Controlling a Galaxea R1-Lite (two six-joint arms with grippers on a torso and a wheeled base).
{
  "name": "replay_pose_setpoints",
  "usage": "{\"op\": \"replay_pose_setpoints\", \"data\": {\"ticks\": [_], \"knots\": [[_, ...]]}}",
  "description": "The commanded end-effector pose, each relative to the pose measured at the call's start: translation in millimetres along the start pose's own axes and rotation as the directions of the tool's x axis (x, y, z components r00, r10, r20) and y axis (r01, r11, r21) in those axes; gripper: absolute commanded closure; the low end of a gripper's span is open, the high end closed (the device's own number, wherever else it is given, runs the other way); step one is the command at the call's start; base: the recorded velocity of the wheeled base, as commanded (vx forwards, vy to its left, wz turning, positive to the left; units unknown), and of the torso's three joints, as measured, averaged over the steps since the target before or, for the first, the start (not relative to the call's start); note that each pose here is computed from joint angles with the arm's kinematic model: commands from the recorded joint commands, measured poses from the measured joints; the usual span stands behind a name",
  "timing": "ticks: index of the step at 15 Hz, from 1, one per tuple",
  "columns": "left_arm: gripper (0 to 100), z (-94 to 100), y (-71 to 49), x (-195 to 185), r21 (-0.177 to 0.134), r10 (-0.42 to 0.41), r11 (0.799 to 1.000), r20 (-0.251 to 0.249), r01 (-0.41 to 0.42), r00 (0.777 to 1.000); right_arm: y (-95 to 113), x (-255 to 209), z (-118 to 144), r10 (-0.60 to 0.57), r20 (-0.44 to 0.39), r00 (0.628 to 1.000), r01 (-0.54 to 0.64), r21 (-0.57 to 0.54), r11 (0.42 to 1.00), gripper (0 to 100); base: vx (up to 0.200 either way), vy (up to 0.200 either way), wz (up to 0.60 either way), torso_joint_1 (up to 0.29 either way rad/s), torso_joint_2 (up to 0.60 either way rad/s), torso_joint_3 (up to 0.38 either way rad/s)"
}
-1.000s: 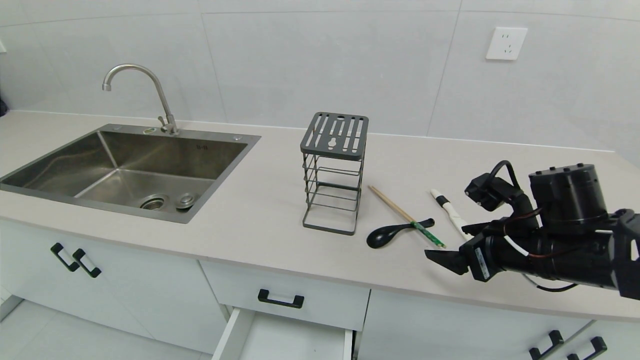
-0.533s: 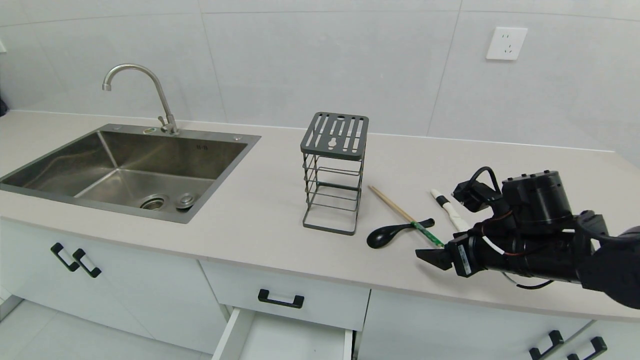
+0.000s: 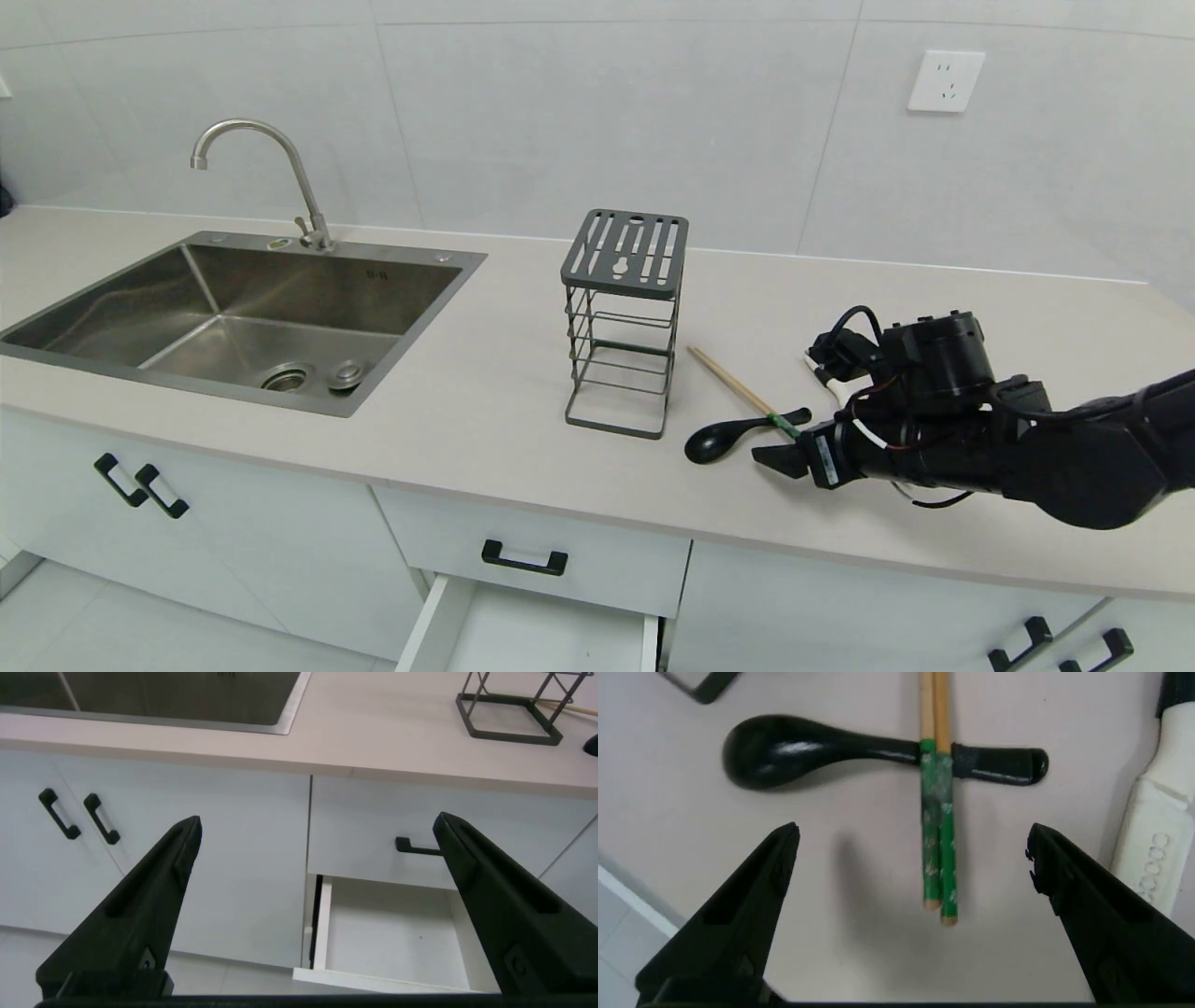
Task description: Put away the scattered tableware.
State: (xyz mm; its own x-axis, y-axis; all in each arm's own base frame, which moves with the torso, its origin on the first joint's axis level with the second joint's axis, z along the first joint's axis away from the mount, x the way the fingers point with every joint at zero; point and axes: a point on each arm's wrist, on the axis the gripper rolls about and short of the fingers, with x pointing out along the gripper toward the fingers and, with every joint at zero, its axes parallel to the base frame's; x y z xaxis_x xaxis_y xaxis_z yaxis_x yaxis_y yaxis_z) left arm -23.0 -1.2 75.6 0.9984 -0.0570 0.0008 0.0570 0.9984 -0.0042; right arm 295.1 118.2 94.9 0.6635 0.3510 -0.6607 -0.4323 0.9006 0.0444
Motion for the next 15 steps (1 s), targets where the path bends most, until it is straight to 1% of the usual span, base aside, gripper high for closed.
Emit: {"op": "replay_pose_setpoints", "data": {"ticks": [1, 6, 12, 13, 15], "knots": [[0, 0.1, 0.0, 0.1, 0.000, 0.000, 1.000, -0.001, 0.000, 1.000, 3.5, 8.4, -1.4, 0.011, -0.017, 1.000, -0.011, -0.008, 1.000, 0, 0.000, 0.000, 0.00, 0.000, 0.00, 0.000], [0, 0.1, 0.0, 0.1, 0.000, 0.000, 1.000, -0.001, 0.000, 1.000, 13.2, 14.6, -1.6, 0.033, -0.026, 0.999, -0.034, -0.023, 0.999, 0, 0.000, 0.000, 0.00, 0.000, 0.00, 0.000], [0, 0.1, 0.0, 0.1, 0.000, 0.000, 1.000, -0.001, 0.000, 1.000, 11.4, 18.4, 1.2, 0.027, -0.021, 0.999, -0.027, -0.020, 0.999, 0, 0.000, 0.000, 0.00, 0.000, 0.00, 0.000], [0, 0.1, 0.0, 0.1, 0.000, 0.000, 1.000, -0.001, 0.000, 1.000, 10.1, 19.7, 0.3, 0.017, -0.025, 1.000, -0.017, -0.018, 1.000, 100, 0.000, 0.000, 0.00, 0.000, 0.00, 0.000], [0, 0.1, 0.0, 0.1, 0.000, 0.000, 1.000, -0.001, 0.000, 1.000, 8.1, 20.5, -0.3, -0.028, -0.028, 0.999, 0.028, -0.011, 1.000, 100, 0.000, 0.000, 0.00, 0.000, 0.00, 0.000]]}}
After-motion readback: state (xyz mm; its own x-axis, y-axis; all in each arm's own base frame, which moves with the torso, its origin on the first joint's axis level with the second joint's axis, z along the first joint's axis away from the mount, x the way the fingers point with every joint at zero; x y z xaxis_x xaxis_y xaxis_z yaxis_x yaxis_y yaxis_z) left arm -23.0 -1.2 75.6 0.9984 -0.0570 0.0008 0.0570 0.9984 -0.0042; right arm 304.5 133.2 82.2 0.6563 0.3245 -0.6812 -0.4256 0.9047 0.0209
